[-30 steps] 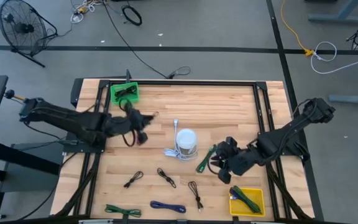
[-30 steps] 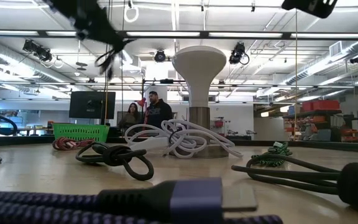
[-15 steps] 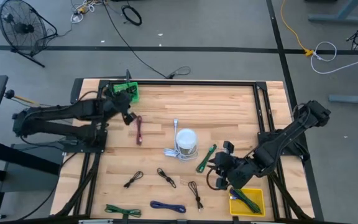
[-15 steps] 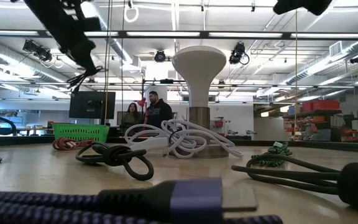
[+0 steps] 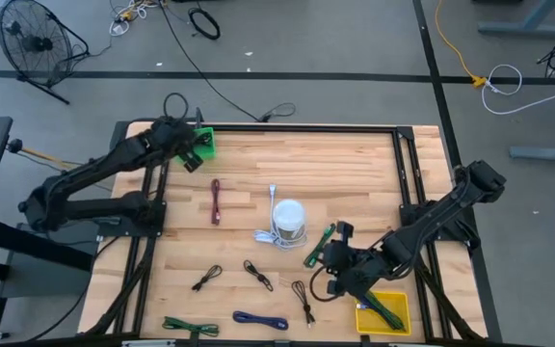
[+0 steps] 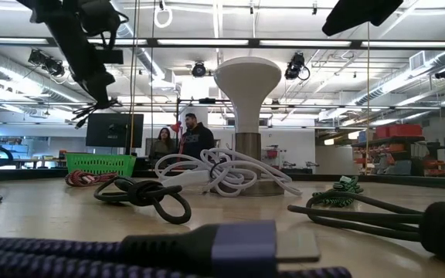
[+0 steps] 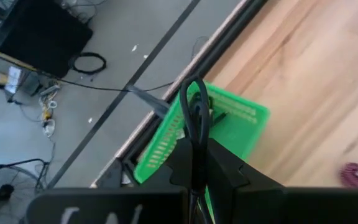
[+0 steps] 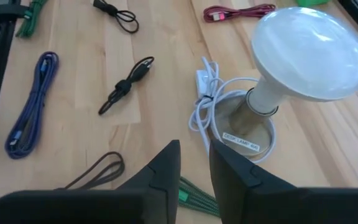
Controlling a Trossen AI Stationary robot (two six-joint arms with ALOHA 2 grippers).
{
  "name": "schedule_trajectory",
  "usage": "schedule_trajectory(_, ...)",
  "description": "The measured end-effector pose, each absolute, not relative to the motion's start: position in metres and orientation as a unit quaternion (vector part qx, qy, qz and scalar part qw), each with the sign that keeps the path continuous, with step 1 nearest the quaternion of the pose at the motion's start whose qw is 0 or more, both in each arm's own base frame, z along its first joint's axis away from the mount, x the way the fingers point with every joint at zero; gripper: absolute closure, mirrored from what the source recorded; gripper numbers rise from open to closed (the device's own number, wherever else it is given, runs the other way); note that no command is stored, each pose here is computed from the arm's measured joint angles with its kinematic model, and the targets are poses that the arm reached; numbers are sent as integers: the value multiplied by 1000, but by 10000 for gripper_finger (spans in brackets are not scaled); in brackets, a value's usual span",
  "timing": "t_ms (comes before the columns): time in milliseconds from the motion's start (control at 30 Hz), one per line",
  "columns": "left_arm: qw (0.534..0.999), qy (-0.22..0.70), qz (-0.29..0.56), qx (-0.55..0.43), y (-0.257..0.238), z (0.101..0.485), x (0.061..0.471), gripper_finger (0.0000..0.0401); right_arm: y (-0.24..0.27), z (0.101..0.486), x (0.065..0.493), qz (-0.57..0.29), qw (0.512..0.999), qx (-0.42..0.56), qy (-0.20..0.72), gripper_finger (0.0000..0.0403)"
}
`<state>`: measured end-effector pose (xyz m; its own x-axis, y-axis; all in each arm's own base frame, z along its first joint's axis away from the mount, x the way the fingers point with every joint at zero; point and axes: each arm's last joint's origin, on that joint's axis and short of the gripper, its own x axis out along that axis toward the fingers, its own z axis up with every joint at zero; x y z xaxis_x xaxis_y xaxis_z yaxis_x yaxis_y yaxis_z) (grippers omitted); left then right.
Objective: Pick & Place USB Port
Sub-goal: Put the plain black charger cable into the green basket
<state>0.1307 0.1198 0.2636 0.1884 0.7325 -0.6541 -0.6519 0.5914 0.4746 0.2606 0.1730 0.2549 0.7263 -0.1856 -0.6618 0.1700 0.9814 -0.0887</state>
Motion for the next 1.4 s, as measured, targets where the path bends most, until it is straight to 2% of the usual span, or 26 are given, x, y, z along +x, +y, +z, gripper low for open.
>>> schedule_trajectory(700, 723, 540, 431, 19, 176, 213, 151, 376, 173, 255, 261, -90, 929, -24, 359, 317)
schedule_trajectory(1200, 706, 566, 425, 13, 192, 192, 156, 376, 173, 255, 261, -89, 929, -24, 358, 317)
schedule_trajectory(1267, 695, 572, 436, 14, 194, 188, 156, 366, 173, 255, 261, -89, 929, -23, 357, 317)
schedule_trajectory(1400, 689, 566, 452, -1, 196, 185, 157, 312, 173, 255, 261, -89, 930, -22, 356, 317)
